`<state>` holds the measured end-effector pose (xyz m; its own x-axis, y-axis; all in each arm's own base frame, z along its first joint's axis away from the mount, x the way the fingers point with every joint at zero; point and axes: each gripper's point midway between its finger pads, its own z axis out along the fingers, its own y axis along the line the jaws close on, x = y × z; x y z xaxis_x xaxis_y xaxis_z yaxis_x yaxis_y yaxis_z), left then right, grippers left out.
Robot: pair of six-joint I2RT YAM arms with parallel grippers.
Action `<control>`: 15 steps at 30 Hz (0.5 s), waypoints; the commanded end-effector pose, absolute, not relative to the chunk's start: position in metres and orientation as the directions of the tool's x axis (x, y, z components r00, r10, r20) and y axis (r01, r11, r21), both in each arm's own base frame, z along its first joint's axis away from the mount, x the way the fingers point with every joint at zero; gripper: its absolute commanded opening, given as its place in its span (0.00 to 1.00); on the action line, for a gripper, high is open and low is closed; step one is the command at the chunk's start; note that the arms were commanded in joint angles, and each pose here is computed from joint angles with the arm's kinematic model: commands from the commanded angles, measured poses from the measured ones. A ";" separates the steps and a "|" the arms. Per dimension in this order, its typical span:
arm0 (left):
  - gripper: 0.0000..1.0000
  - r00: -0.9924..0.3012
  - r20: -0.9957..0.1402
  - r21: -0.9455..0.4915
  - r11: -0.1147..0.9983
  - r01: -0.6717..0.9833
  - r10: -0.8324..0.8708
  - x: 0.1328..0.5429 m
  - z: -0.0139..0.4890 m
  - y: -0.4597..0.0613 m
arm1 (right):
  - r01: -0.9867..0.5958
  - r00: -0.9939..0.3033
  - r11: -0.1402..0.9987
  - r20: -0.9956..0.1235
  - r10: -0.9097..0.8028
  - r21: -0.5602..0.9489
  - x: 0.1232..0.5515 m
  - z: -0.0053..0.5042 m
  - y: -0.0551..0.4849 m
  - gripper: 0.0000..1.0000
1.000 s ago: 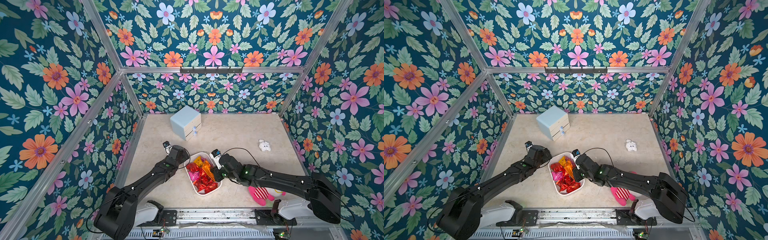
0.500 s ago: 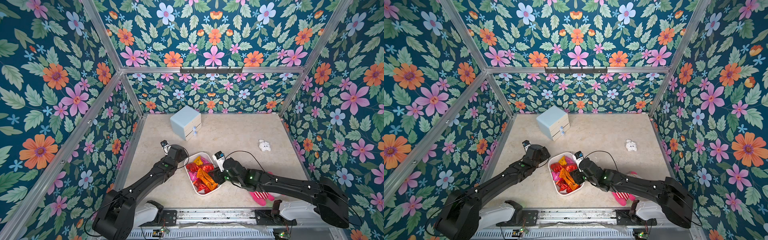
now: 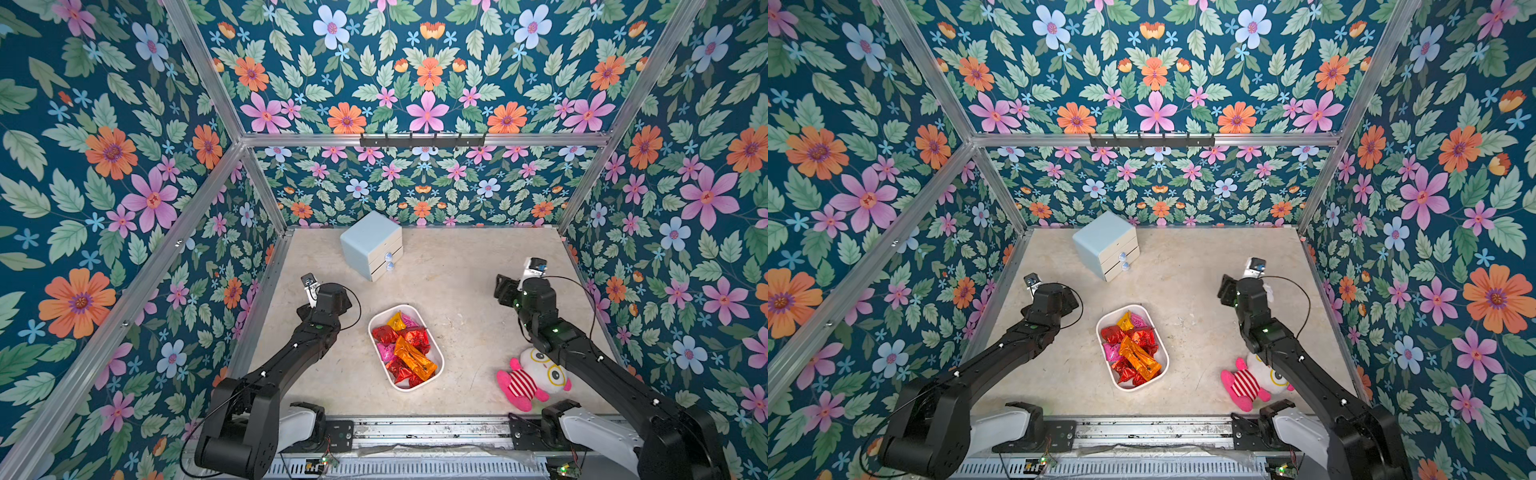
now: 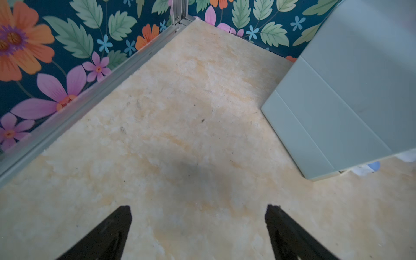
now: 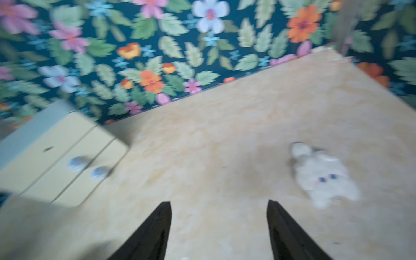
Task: Put the tea bags into the storage box
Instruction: Reset both arms
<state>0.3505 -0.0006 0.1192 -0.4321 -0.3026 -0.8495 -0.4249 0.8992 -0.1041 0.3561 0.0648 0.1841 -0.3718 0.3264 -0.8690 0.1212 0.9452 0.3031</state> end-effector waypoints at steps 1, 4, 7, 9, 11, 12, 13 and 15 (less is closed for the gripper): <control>0.99 -0.384 -0.914 0.034 0.919 -0.394 -0.130 0.371 0.138 0.012 | 0.212 -0.241 0.925 -0.901 0.361 0.314 0.368 0.177 0.018 0.72; 0.99 -0.391 -0.919 0.104 0.918 -0.383 -0.059 0.384 0.137 0.019 | 0.276 -0.174 0.942 -0.954 0.245 0.192 0.369 0.166 -0.004 0.72; 0.99 -0.336 -0.942 0.135 0.903 -0.407 -0.010 0.389 0.132 0.030 | 0.342 -0.139 0.934 -0.978 0.154 0.099 0.373 0.170 -0.021 0.74; 0.99 -0.300 -0.954 0.128 0.898 -0.421 -0.005 0.388 0.127 0.037 | 0.344 -0.077 0.936 -0.991 0.108 0.075 0.371 0.175 -0.026 0.76; 0.99 -0.261 -0.965 0.116 0.904 -0.413 0.004 0.391 0.125 0.039 | 0.368 -0.116 0.929 -0.989 0.097 0.048 0.373 0.167 -0.033 0.78; 0.99 -0.282 -0.959 0.127 0.902 -0.413 0.006 0.392 0.122 0.040 | 0.353 -0.112 0.933 -0.988 0.110 0.064 0.376 0.167 -0.034 0.78; 0.99 -0.254 -0.967 0.121 0.907 -0.404 0.016 0.393 0.125 0.040 | 0.348 -0.131 0.934 -0.983 0.132 0.079 0.377 0.161 -0.036 0.78; 0.99 -0.221 -0.975 0.104 0.918 -0.382 0.019 0.395 0.121 0.039 | 0.317 -0.144 0.945 -0.980 0.137 0.086 0.376 0.153 -0.033 0.78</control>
<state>0.3817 0.0429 0.0926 -0.3667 -0.0116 -0.9302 -0.4060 0.9017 0.1488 0.3718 -0.0382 0.1442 -0.1887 0.1490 -0.9707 0.3654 0.9281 0.0714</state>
